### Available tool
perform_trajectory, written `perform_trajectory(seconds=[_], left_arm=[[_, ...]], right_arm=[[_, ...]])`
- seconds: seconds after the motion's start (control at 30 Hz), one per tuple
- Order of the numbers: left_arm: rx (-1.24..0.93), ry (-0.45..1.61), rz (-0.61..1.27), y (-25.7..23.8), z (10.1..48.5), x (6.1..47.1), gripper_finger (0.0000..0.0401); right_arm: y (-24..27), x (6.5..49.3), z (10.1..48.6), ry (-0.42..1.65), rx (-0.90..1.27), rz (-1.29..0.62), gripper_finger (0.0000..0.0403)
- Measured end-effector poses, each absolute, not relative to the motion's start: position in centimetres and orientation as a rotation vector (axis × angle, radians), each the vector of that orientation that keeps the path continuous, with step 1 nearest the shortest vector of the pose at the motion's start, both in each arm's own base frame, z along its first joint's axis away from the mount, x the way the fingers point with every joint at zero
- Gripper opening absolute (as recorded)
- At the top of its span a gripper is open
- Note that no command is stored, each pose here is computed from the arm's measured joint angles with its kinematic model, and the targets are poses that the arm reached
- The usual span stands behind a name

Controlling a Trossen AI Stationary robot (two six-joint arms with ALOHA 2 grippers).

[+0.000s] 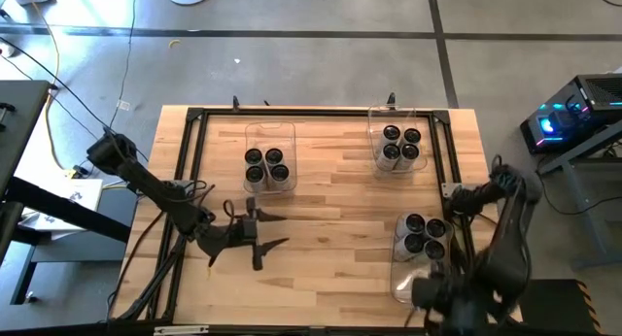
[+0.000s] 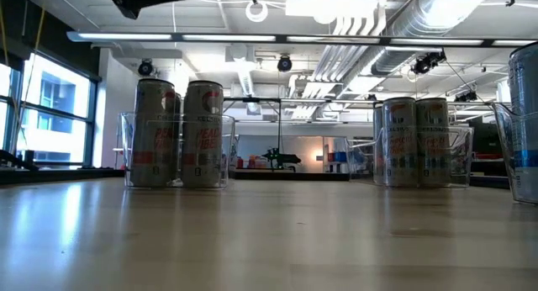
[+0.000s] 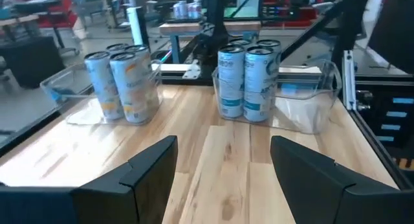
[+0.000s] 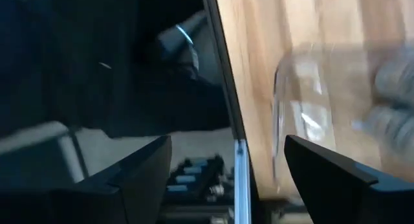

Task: Sort soda cans
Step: Move the bottom transparent bin between the two transparent bins

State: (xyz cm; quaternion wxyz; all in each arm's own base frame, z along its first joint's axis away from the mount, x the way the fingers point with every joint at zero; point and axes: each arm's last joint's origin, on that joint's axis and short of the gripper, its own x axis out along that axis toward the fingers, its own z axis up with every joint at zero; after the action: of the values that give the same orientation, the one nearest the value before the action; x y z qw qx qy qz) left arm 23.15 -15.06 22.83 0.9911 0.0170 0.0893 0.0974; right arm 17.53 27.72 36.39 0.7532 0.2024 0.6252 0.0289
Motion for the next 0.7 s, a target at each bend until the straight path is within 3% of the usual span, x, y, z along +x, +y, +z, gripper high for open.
perform_trajectory(seconds=[0.3,0.5,0.7], left_arm=[[-0.041,0.134,0.200,-16.4,20.4,24.9,0.0241],[-0.090,0.075,0.144,-17.8,19.6,25.7,0.0241],[0.029,0.070,0.151,-20.2,20.0,27.1,0.0241]], right_arm=[[32.2,17.0,29.2,1.489,0.222,-0.037,0.0282],[32.3,17.6,26.9,1.547,0.079,-0.102,0.0215],[31.4,19.1,26.6,1.541,0.051,-0.126,0.0141]])
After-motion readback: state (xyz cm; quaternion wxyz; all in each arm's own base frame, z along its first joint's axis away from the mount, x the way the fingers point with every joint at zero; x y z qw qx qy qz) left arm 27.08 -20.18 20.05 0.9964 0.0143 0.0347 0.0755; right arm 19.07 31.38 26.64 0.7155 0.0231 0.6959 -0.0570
